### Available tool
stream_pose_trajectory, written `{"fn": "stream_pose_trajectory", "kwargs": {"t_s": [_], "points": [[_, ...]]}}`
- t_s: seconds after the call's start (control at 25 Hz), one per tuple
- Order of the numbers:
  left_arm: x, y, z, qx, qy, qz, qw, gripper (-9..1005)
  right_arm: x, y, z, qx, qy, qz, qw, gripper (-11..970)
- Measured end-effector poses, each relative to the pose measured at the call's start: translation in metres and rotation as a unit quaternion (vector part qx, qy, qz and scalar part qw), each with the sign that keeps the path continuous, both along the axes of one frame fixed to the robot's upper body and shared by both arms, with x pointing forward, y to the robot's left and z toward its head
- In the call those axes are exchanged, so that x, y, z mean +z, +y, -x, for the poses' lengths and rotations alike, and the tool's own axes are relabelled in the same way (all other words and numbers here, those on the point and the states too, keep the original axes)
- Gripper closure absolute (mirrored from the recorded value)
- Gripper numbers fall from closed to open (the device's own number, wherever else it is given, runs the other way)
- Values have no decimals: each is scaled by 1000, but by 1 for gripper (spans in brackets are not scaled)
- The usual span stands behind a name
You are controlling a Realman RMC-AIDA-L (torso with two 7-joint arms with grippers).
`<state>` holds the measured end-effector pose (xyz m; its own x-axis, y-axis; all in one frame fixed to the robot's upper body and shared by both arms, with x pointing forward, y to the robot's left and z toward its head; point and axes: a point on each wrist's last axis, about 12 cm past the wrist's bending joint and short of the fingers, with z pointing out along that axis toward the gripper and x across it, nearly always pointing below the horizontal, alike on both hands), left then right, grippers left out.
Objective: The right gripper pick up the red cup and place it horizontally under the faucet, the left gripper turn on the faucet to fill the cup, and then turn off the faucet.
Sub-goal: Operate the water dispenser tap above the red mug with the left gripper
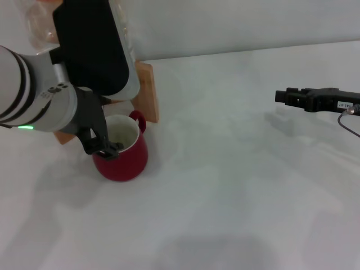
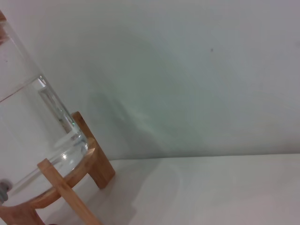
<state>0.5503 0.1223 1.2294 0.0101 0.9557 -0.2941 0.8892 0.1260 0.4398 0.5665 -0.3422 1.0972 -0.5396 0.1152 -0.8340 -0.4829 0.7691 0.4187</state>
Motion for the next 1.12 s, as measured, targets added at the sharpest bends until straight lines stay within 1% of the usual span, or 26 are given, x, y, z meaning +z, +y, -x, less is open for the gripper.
{"fn": "stream_pose_trajectory", "kwargs": {"t_s": [0.92,1.12], "points": [[3,-7,-4,-4,-14,8,1000,120,0,0,-1,-2,-1,1,1000,557],[0,-6,-7,4,-17,-5,1000,120,1,-3,0,-6,-3,0,1000,557]]}}
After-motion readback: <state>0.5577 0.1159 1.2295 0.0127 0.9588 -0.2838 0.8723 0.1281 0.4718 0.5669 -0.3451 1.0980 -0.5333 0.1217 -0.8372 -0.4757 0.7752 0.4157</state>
